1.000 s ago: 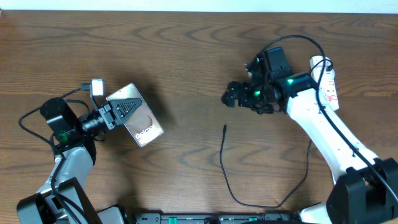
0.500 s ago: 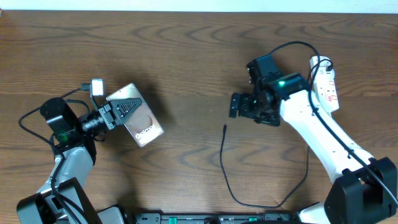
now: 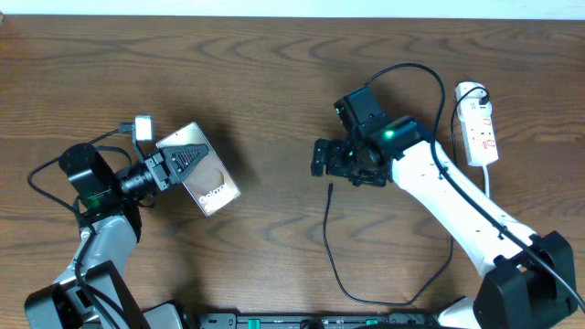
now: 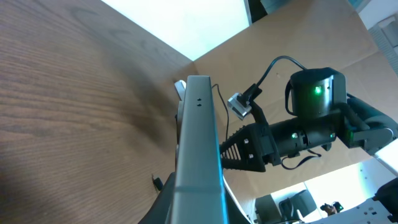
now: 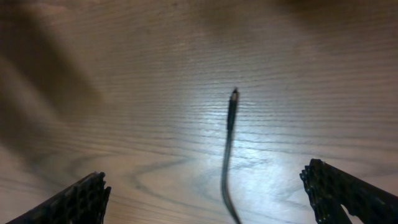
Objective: Plug charger to phone and switch on socket
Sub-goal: 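Lower the open right gripper over the black cable's plug end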
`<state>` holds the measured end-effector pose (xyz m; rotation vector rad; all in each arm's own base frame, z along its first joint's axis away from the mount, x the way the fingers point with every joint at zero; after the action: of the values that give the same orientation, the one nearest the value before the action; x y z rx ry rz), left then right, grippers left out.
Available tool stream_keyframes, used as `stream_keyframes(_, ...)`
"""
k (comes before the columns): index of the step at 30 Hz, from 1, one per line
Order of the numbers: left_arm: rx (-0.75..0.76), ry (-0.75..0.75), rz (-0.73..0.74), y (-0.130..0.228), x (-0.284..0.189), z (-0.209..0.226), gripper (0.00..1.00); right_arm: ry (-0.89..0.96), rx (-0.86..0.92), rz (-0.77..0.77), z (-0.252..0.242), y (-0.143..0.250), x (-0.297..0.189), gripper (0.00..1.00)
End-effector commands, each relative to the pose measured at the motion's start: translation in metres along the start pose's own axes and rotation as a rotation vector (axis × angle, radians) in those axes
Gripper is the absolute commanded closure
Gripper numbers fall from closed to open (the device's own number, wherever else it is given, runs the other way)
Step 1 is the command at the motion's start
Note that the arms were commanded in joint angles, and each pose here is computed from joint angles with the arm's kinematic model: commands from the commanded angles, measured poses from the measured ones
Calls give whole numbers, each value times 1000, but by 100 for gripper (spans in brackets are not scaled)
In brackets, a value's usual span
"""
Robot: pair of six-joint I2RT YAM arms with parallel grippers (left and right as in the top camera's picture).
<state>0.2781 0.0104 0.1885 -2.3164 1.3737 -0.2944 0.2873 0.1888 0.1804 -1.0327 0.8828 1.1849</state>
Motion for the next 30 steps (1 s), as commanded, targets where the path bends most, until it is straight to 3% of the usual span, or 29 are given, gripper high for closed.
stream_keyframes(1,29,21,16,1,-1,-3,93,23,84,5,4,3,6,1)
stream_keyframes(12,28,21,16,1,-1,-3,92,89,149,204,-3,18,58,3)
stream_keyframes(30,28,21,16,1,-1,-3,93,127,137,266,-12,28,77,1)
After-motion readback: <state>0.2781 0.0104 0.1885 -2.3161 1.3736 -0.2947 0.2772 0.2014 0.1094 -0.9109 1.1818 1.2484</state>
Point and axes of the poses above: each gripper's point midway between its finger pads, its own x axis out along the fingers, its own z axis along the line the jaws close on, y = z × x, the point moved 7 cm from there along -x, back along the fingers, and after that the axes turned 5 degrees about -x, right-handed, at the moved point
